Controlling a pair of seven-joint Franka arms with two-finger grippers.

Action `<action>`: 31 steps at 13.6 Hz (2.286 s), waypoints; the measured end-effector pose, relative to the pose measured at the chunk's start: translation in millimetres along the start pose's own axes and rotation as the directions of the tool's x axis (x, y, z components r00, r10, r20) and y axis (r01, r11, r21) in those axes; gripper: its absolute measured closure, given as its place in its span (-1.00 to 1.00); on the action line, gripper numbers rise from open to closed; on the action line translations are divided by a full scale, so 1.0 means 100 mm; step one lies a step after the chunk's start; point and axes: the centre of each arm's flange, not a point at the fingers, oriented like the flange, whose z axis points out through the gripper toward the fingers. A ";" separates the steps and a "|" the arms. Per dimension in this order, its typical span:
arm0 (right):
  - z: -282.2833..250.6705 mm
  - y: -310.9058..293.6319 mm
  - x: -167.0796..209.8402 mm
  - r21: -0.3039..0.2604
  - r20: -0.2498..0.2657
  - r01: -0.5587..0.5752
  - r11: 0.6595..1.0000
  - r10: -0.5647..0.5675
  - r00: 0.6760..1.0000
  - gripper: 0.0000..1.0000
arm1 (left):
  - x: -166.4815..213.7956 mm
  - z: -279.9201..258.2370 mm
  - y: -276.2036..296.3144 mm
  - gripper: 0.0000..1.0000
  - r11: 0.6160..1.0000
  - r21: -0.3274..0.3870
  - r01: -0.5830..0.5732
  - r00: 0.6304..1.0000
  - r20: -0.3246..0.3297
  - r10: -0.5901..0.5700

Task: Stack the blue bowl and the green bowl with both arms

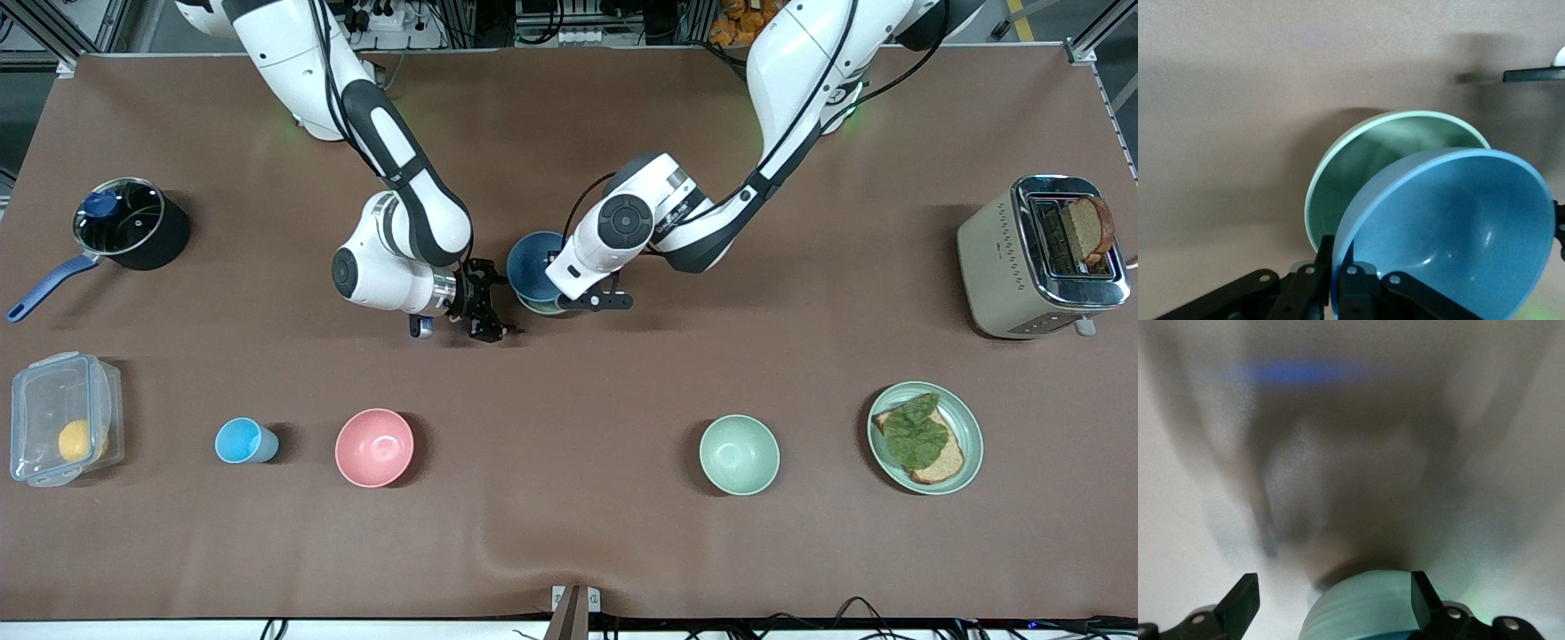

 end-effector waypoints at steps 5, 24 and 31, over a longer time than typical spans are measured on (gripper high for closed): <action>0.00 0.00 0.00 0.000 0.000 0.001 1.000 -0.001 1.000 -1.00 | 0.04 0.03 0.01 0.23 1.000 0.016 -0.019 1.000 -0.017 0.020; -0.89 -0.11 0.84 -0.202 0.079 0.296 0.933 -0.286 0.955 -1.00 | 0.40 -2.43 -1.00 -1.00 0.993 0.090 0.077 0.978 -0.202 -0.057; -2.23 0.04 1.12 -0.342 0.014 0.464 0.817 -0.490 0.872 -1.00 | 0.47 -3.54 -1.56 -1.00 0.992 0.119 0.046 0.973 -0.229 -0.017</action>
